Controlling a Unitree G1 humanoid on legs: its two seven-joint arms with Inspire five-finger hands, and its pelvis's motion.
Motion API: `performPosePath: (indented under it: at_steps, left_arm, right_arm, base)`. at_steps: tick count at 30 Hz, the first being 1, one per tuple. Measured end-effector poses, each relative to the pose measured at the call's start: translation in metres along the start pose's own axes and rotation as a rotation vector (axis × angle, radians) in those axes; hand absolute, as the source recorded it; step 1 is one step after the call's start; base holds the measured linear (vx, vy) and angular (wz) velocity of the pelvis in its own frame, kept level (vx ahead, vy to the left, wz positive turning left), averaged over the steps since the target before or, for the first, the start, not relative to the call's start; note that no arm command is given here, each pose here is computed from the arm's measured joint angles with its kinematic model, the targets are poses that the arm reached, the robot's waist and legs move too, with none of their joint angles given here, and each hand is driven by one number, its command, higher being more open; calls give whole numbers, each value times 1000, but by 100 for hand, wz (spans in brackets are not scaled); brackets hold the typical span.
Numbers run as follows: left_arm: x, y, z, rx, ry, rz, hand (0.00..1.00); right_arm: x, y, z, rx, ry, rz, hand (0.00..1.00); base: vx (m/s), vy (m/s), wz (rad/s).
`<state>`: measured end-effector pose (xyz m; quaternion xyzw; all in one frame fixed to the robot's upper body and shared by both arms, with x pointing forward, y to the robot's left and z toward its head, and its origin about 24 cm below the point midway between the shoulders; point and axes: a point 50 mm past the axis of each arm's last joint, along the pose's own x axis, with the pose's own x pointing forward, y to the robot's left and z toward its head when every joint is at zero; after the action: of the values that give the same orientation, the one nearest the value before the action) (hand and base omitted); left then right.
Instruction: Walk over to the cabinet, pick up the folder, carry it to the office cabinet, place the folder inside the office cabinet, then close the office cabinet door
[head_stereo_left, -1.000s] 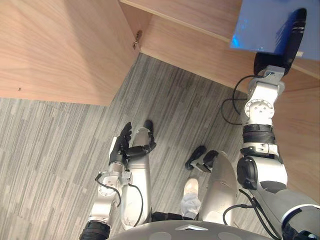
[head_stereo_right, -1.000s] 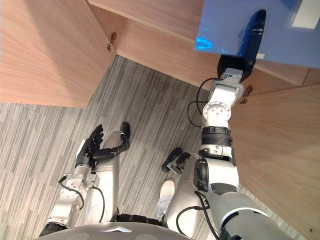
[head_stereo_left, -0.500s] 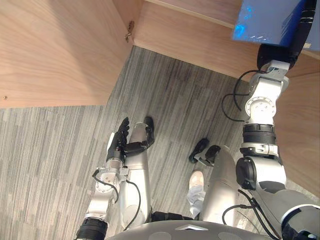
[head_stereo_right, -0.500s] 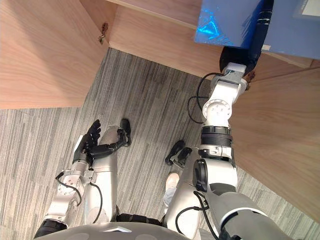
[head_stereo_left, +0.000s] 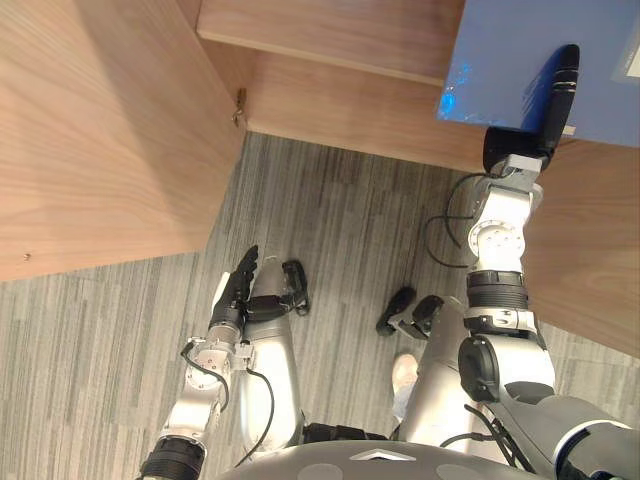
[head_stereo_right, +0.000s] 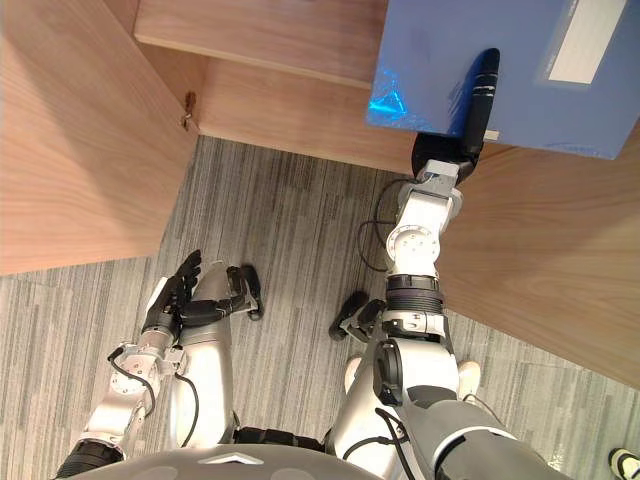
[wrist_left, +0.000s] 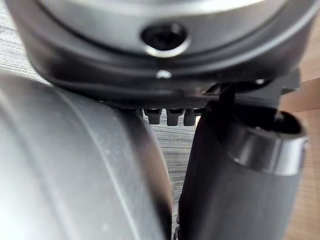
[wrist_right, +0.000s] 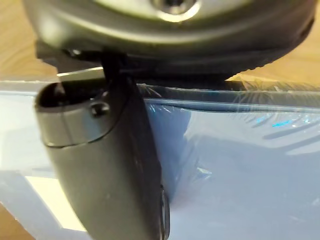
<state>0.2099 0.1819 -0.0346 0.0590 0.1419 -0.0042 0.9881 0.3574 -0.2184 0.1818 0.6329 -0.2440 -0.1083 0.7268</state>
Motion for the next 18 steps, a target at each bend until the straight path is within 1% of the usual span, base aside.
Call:
performPosePath:
  at_steps: [3, 7, 12, 18]
  left_arm:
    - [3, -6, 2, -6, -1, -22, 100]
    - [10, -15, 7, -35, -16, -43, 100]
    - [11, -17, 9, -68, -23, -38, 100]
    - [11, -18, 9, -86, -25, -34, 100]
  right_arm:
    - [0, 0, 2, -32, -3, 9, 0]
    - [3, -2, 11, -25, -36, -1, 0]
    - [4, 0, 12, -31, -34, 6, 0]
    - [11, 19, 12, -18, -40, 57, 0]
  base:
    - [15, 26, 8]
    - [66, -78, 31]
    - [68, -92, 27]
    - [-11, -65, 26]
